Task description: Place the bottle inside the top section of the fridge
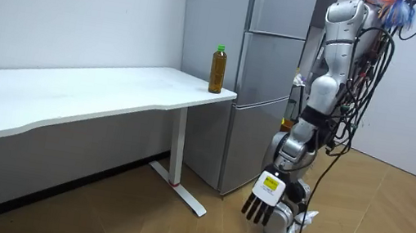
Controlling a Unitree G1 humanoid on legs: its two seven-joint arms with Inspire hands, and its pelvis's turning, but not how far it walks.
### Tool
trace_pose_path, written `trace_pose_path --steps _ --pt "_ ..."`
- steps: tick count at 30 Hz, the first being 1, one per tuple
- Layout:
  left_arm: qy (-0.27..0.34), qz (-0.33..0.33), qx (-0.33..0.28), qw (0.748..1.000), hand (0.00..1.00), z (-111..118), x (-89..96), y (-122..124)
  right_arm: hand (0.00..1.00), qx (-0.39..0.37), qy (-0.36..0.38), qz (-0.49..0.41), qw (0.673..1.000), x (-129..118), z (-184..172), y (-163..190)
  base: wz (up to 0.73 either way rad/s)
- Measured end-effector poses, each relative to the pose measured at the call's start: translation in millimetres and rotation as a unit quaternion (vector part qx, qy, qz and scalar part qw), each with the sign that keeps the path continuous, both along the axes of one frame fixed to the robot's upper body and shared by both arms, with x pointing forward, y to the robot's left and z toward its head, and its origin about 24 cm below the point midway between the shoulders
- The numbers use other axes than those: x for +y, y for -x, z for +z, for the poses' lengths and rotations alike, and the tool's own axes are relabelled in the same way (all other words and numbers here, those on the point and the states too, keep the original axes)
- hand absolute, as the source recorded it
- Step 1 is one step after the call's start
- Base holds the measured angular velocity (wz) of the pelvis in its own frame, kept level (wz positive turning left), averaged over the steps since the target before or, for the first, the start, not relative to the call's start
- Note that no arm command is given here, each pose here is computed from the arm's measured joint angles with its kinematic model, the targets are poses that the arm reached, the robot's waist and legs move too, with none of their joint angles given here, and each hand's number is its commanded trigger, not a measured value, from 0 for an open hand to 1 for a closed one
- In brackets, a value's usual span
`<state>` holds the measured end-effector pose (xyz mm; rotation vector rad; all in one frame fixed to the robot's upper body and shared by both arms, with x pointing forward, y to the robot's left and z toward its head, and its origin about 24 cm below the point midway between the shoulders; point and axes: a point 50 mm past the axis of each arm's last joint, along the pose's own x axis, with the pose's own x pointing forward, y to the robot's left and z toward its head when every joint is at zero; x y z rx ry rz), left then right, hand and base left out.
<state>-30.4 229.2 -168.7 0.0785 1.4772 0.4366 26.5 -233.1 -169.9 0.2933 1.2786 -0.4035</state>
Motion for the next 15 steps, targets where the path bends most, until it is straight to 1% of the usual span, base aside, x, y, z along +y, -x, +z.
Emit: trace_pose_path --steps 3,4,9,15 --pt "-0.003 -0.004 -0.008 1.0 0.0 0 2.6 -7 0.0 -0.004 0.002 0.02 1.0 1 0 -4 0.0" --pt "-0.004 -0.007 -0.016 1.0 0.0 0 3.3 -13 0.0 -0.004 0.002 0.023 1.0 1 0 -3 0.0" --pt "-0.011 -0.022 -0.029 0.999 0.0 0 3.6 -23 0.0 -0.006 0.001 0.025 1.0 2 0 -5 0.0" --pt "-0.017 -0.003 -0.062 0.998 0.0 2 5.7 -32 0.0 -0.007 -0.001 0.025 1.0 2 0 -5 0.0"
